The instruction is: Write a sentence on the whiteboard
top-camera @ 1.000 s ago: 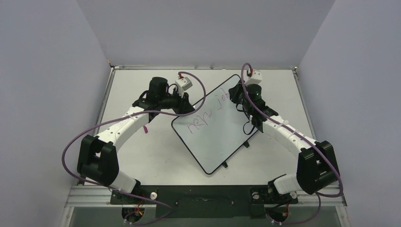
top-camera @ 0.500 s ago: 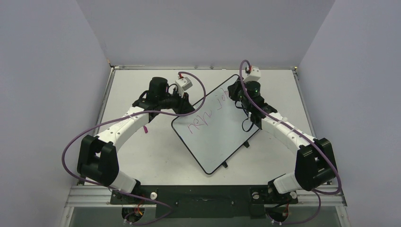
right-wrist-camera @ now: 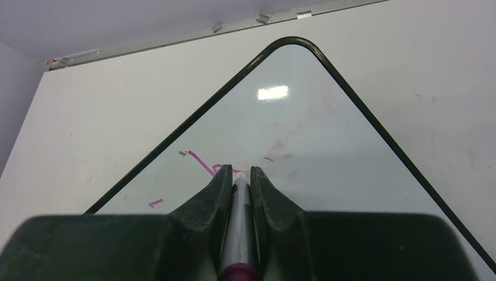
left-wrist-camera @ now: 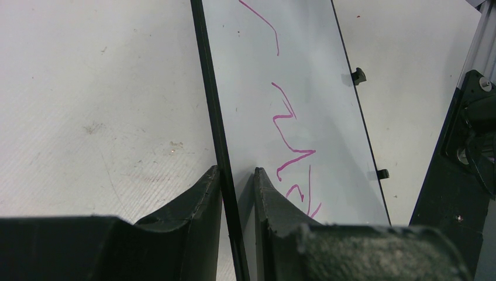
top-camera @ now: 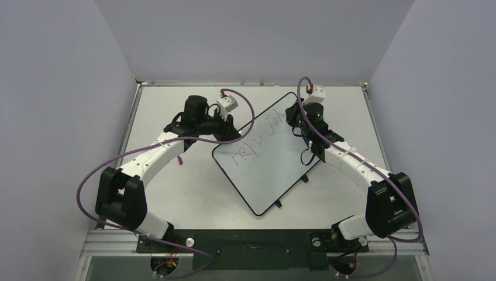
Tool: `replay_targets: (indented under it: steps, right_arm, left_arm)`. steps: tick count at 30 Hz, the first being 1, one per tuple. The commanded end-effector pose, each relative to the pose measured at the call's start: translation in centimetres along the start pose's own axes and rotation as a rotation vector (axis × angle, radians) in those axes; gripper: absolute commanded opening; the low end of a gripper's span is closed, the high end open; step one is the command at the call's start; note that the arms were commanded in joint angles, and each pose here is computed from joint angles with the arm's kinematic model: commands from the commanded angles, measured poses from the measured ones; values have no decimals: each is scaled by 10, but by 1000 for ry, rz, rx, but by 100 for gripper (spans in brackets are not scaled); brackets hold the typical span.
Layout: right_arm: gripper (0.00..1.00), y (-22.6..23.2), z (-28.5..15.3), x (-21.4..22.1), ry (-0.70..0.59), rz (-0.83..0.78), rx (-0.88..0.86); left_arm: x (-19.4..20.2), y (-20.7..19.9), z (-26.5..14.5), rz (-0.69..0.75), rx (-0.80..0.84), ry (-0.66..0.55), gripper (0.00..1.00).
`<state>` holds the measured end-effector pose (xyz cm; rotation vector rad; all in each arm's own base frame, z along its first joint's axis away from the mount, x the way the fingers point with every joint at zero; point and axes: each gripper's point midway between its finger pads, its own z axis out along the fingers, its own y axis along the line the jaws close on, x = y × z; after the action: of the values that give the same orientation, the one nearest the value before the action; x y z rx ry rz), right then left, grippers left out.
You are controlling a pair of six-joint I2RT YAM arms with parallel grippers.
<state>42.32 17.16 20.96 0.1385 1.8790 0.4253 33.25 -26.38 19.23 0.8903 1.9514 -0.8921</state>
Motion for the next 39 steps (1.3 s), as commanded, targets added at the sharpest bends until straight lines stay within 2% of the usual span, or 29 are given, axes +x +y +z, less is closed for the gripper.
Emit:
replay_targets:
  steps: [1, 9, 23, 29, 39]
  right_arm:
    - [0, -13, -8, 9, 18, -17, 38]
    - [0, -16, -16, 20, 37, -2, 31]
    - [0, 10, -24, 26, 61, 42, -102]
    - [0, 24, -30, 6, 14, 48, -163]
    - [0, 21, -41, -41, -116, 71, -158]
  left_arm:
    - [-16, -1, 1, 132, 10, -51, 0]
    - [-16, -2, 0, 133, 13, -53, 0]
    - [-16, -2, 0, 131, 16, -54, 0]
    - [-16, -2, 1, 131, 17, -54, 0]
    - [-16, -2, 2, 130, 19, -53, 0]
